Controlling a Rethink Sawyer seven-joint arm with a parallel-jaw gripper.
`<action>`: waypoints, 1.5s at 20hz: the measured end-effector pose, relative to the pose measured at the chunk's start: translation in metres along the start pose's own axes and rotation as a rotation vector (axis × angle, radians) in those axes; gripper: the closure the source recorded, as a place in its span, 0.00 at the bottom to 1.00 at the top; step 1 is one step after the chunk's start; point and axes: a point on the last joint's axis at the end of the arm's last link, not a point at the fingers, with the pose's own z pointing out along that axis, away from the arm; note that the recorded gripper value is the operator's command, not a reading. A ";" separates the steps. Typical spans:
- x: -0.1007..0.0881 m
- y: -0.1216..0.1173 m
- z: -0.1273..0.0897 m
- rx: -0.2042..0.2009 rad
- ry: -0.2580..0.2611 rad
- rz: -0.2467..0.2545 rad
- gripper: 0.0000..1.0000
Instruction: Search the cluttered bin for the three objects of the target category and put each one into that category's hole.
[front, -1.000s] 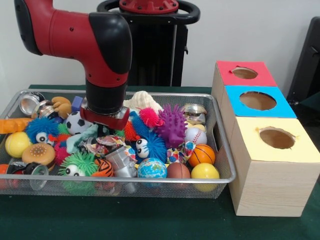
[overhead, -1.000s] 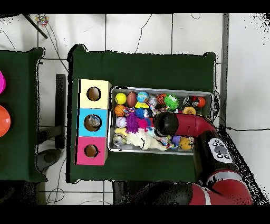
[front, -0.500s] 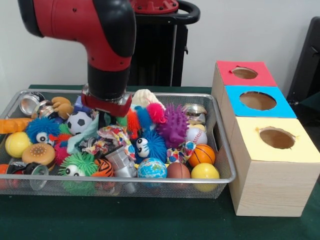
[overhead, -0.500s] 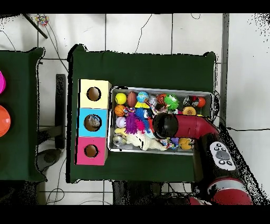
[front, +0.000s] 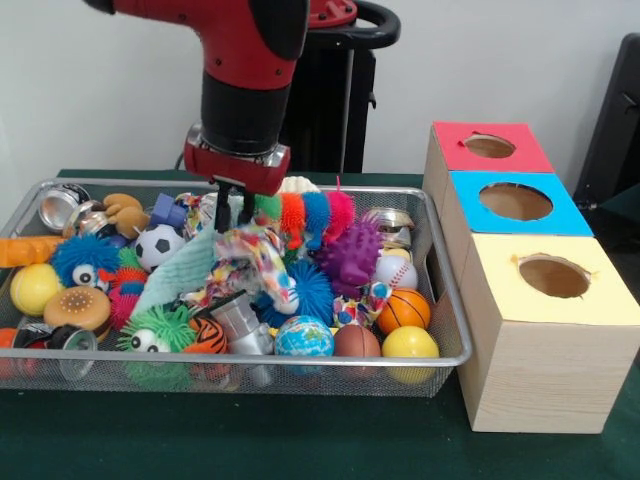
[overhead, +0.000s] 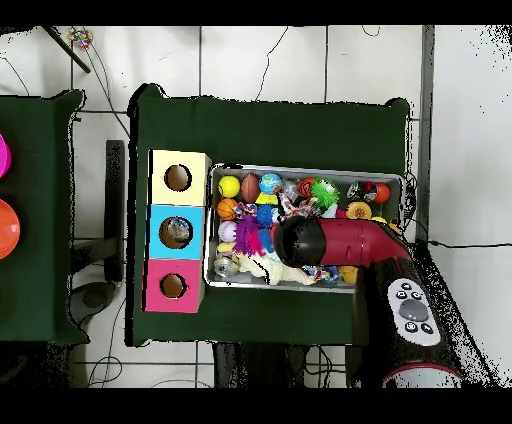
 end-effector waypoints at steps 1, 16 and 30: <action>0.000 0.002 -0.003 0.001 -0.001 -0.002 1.00; 0.003 0.046 -0.030 0.022 -0.039 -0.080 1.00; -0.001 -0.028 -0.061 0.187 -0.113 -0.087 1.00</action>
